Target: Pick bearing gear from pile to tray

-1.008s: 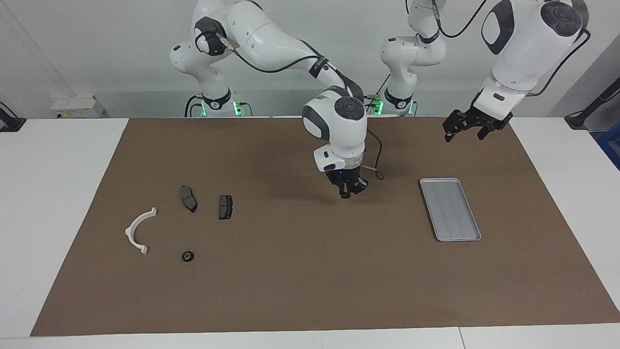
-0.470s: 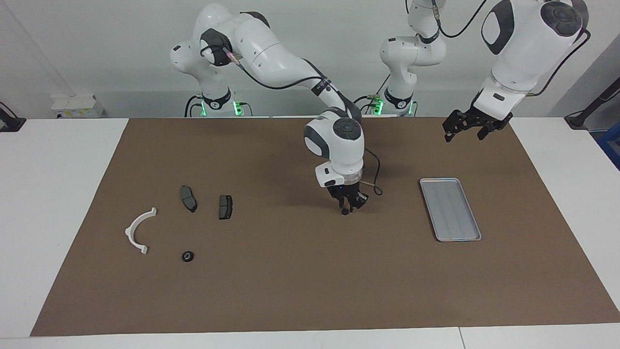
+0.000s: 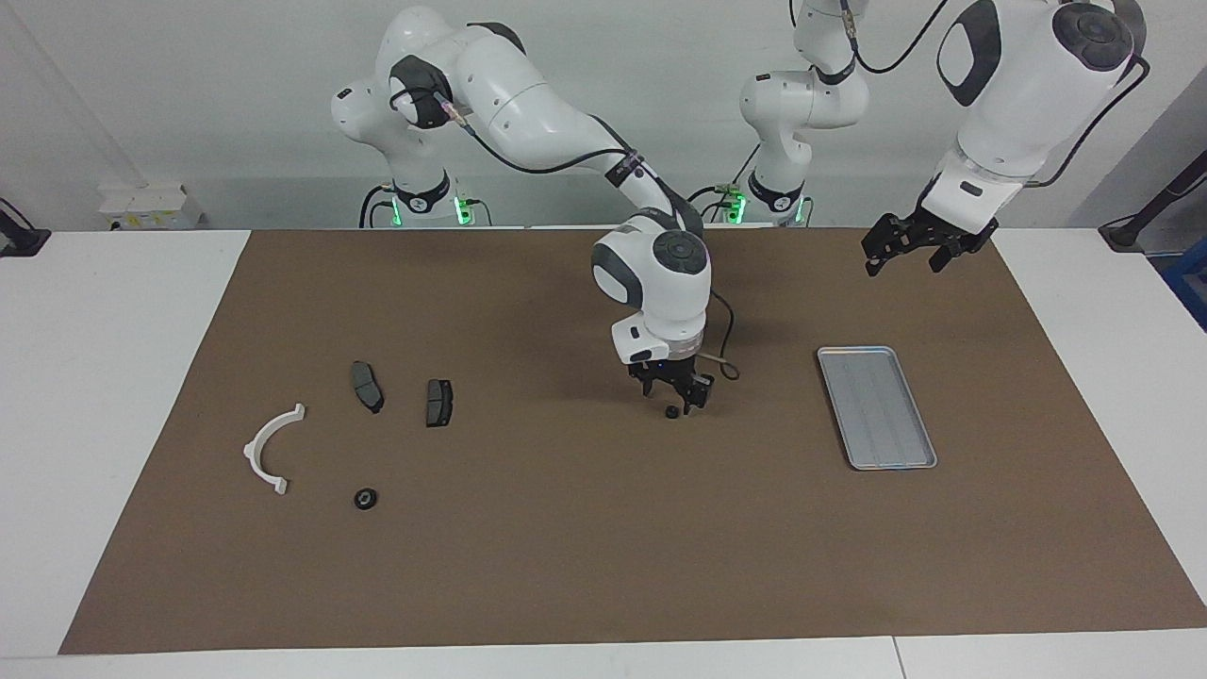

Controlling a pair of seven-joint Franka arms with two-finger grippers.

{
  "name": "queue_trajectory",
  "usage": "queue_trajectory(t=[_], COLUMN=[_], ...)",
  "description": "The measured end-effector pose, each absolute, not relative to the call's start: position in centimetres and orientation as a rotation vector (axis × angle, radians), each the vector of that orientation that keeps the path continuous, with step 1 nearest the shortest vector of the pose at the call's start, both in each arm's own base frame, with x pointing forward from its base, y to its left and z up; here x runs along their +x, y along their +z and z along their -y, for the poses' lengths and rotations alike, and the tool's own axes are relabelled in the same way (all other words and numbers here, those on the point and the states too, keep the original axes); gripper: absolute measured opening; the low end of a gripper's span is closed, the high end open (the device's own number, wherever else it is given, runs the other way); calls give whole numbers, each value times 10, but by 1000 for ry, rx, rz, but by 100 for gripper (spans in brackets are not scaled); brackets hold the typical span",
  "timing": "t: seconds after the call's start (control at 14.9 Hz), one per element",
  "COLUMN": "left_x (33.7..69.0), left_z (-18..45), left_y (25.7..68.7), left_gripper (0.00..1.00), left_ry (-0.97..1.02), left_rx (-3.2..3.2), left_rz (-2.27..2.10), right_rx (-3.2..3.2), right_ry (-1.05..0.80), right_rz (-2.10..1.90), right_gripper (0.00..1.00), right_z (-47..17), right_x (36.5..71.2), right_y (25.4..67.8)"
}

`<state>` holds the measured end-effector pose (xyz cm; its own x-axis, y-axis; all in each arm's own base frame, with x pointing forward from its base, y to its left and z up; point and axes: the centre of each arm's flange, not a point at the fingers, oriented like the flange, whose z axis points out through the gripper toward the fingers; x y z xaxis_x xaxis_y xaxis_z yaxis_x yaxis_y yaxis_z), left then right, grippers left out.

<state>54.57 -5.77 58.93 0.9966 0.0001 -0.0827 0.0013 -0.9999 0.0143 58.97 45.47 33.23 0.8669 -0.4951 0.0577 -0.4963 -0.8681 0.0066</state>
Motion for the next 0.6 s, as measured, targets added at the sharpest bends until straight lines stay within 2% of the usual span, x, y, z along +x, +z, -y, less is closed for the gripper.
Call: queue_trajectory(t=[0.13,0.34,0.47,0.6], left_x=[546,546,546,546], left_z=[58,58,58,58], left_y=[589,589,589,589], left_gripper=[100,100,100,100], left_ry=[-129,-129,-129,-129], left_rx=[3125,3125,3125,3125], left_rz=[-1,-1,-1,-1], right_rx=[3050,3099,3104,3098], right_ry=[106,125,116,102], right_rz=[676,363,151,-10], right_gripper=[100,100,100,100], right_z=[-415,-318,-248,-182], right_x=[616,657,678,697], right_y=[376,437,459,461])
